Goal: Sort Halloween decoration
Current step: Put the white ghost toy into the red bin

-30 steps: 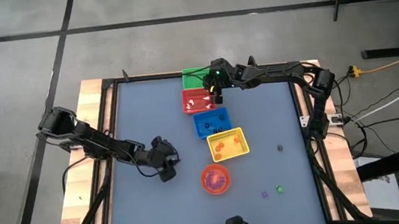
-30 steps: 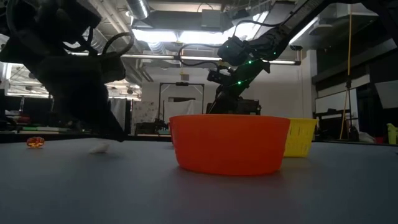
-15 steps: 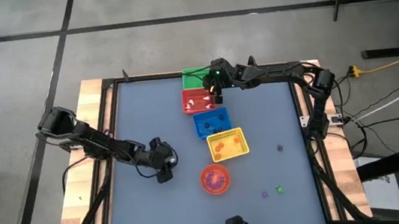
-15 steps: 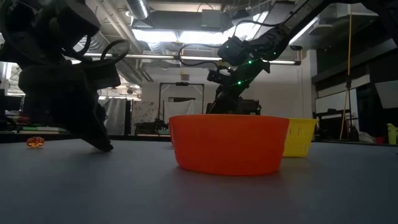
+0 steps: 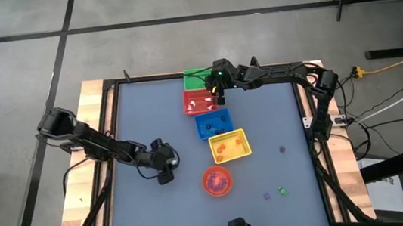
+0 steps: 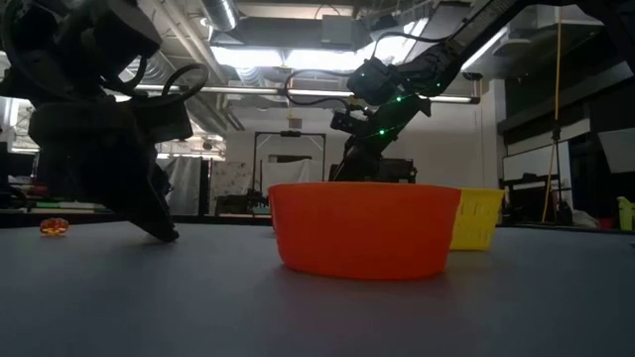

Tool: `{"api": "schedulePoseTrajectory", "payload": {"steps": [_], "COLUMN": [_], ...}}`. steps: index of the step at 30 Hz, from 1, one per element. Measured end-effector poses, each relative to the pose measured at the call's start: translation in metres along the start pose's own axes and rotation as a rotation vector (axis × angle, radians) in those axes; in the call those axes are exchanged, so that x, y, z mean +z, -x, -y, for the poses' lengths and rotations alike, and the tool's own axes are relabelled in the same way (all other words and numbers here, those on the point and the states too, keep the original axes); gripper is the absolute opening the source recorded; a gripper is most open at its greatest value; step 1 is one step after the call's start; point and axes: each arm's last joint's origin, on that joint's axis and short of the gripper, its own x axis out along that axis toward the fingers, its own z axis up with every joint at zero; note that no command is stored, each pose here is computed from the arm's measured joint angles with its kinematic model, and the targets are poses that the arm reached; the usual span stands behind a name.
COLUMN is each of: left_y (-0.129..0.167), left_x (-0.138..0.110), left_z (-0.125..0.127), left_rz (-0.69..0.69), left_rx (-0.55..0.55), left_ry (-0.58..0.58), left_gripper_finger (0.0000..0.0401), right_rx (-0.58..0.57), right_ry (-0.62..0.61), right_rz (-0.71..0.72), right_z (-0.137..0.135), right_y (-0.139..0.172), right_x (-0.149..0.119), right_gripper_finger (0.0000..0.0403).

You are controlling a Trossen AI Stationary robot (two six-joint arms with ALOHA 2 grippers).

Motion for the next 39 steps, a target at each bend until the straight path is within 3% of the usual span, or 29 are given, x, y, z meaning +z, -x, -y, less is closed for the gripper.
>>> {"api": "schedulePoseTrajectory", "payload": {"steps": [19,30,39], "left_y": [0.0059,0.0059,0.0059], "left_x": [-0.0002,-0.0007,-0.0003], "left_z": [-0.0013,-0.002,-0.0025], "left_rz": [-0.015,-0.018,-0.004], "left_rx": [-0.004,0.006,0.024], "left_ry": [0.006,0.004,0.003], "left_gripper_finger": [0.0187,0.0145,0.0137], "right_rx": [0.002,0.002,0.002], "right_ry": [0.0,0.0,0.0], "right_rz": [0.002,0.002,0.002], "right_z": [0.0,0.0,0.0], "right_y": [0.0,0.0,0.0], "right_x": [0.0001,0.0001,0.0001], "right_gripper_finger": [0.0182,0.0182,0.0182]}}
